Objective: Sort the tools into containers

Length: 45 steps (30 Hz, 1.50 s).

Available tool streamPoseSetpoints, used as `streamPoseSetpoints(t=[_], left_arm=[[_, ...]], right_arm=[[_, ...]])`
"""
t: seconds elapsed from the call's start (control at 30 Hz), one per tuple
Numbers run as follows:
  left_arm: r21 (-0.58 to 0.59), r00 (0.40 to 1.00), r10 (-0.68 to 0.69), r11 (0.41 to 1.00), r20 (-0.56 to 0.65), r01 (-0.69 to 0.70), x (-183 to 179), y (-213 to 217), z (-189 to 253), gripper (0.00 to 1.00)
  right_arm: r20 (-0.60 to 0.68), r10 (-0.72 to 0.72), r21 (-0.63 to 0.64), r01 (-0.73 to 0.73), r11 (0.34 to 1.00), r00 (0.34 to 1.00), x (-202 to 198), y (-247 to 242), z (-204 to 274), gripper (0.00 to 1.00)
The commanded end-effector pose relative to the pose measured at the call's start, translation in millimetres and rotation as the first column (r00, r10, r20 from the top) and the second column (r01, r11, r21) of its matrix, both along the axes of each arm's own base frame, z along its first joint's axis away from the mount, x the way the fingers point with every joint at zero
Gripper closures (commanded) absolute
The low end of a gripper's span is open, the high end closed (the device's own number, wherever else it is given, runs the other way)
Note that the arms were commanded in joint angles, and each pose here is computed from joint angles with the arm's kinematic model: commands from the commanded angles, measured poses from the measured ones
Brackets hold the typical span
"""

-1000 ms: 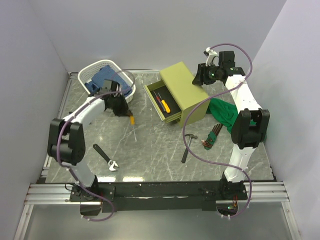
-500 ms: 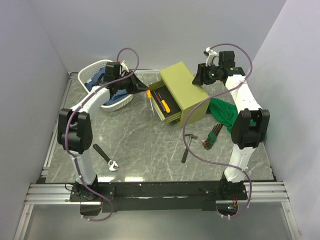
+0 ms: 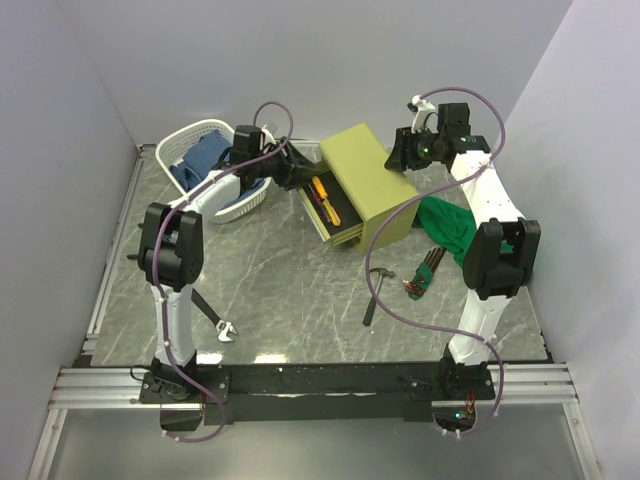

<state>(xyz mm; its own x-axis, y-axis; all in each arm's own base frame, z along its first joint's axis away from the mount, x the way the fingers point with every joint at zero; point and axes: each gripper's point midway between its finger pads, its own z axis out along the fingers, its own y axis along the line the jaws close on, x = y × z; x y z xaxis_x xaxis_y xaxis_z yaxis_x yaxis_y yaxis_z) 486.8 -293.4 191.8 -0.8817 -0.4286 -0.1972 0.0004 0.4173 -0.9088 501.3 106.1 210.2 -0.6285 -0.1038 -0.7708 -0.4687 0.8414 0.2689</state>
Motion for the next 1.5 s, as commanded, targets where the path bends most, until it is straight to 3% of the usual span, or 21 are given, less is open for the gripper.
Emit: streamPoseSetpoints(t=[0.0,0.07,0.2,0.47,0.63,0.77,0.83,0.87,0.97,1.13,1.47], left_arm=[[-0.089,0.995,-0.019,0.996,0.096,0.028,10,-23,42,0.29],[-0.104,0.985,-0.065,0.991,0.161,0.083,1,-23,57,0.23],[-0.055,0.977,-0.016,0.998,0.213,0.028,0,25,68,0.16],[0.177,0.97,-0.022,0.984,0.242,-0.022,-40,93,26,0.16],[0.308,0.98,-0.017,0.95,0.199,-0.046,-61,114,-13,0.28],[0.292,0.991,0.012,0.955,0.13,-0.049,-74,115,-38,0.37],[0.274,0.994,0.021,0.96,0.109,-0.05,-74,112,-43,0.54],[0.259,0.996,0.005,0.965,0.09,-0.029,-75,108,-49,0.71],[0.226,0.997,-0.024,0.974,0.075,0.007,-69,95,-52,0.98],[0.194,0.991,-0.11,0.977,0.081,0.092,-61,56,-51,0.99],[0.179,0.955,-0.259,0.956,0.146,0.232,-53,-22,-41,0.99]], right_arm=[[-0.094,-0.056,-0.107,0.046,0.993,0.994,-19,-24,-27,0.45],[-0.091,-0.054,-0.109,0.044,0.993,0.994,-20,-23,-27,0.45],[-0.094,-0.044,-0.111,0.034,0.993,0.995,-22,-23,-28,0.45],[-0.089,-0.048,-0.09,0.04,0.995,0.995,-10,-20,-27,0.45],[-0.078,-0.07,-0.083,0.064,0.995,0.995,-5,-23,-23,0.45],[-0.03,-0.092,-0.06,0.09,0.994,0.995,2,-25,-1,0.45],[-0.004,-0.138,-0.086,0.137,0.987,0.99,9,-37,3,0.45],[0.003,-0.157,-0.097,0.157,0.983,0.988,13,-41,4,0.45],[0.011,-0.243,-0.133,0.243,0.961,0.97,23,-70,-4,0.46],[-0.007,-0.295,-0.141,0.291,0.946,0.956,33,-86,-16,0.5],[-0.121,-0.196,-0.118,0.182,0.976,0.973,23,-68,-57,0.61]])
